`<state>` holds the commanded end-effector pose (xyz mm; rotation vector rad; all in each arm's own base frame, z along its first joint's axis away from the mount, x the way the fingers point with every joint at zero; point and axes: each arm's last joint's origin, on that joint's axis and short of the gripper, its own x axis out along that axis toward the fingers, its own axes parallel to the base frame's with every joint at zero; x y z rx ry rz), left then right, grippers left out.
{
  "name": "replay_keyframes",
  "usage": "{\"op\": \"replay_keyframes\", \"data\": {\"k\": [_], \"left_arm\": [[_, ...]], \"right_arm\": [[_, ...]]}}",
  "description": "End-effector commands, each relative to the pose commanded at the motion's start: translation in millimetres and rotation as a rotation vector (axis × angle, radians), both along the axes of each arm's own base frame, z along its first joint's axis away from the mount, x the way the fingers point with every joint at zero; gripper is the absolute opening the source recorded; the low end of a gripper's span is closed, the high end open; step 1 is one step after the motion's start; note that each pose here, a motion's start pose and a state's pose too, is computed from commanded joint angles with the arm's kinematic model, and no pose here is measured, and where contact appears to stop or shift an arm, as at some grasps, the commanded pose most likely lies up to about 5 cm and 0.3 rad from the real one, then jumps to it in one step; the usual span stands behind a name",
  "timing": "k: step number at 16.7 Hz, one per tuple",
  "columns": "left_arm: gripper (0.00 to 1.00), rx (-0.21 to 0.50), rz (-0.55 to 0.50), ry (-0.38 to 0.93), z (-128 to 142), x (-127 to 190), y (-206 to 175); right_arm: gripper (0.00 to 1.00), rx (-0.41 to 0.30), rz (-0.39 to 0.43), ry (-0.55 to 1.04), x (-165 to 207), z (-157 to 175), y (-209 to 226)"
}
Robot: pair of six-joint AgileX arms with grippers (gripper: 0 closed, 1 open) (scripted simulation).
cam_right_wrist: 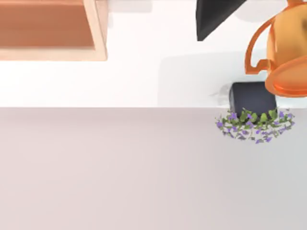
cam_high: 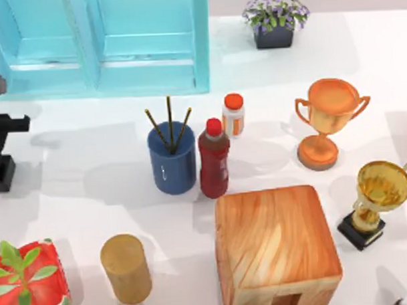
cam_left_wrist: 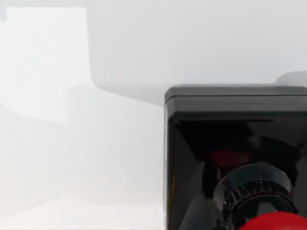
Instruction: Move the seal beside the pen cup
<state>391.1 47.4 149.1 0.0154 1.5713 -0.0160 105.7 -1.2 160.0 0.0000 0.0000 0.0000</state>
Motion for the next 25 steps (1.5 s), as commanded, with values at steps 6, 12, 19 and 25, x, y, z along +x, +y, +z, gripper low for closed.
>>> {"op": "replay_keyframes", "data": {"k": [6,12,19,25], "left_arm": [[0.00,0.000,0.001,0.006,7.3,4.5,-11.0],[0.00,0.002,-0.002,0.016,88.2,15.3,-89.6],[0.00,0.000,-0.004,-0.001,140.3,-2.7,-140.9],[0.00,-0.002,-0.001,0.002,141.4,-10.0,-165.7]], "right_arm": [[1.00,0.000,0.000,0.000,0.0,0.0,0.0],[1.00,0.000,0.000,0.000,0.0,0.0,0.0],[1.00,0.000,0.000,0.000,0.0,0.0,0.0],[1.00,0.000,0.000,0.000,0.0,0.0,0.0]]}}
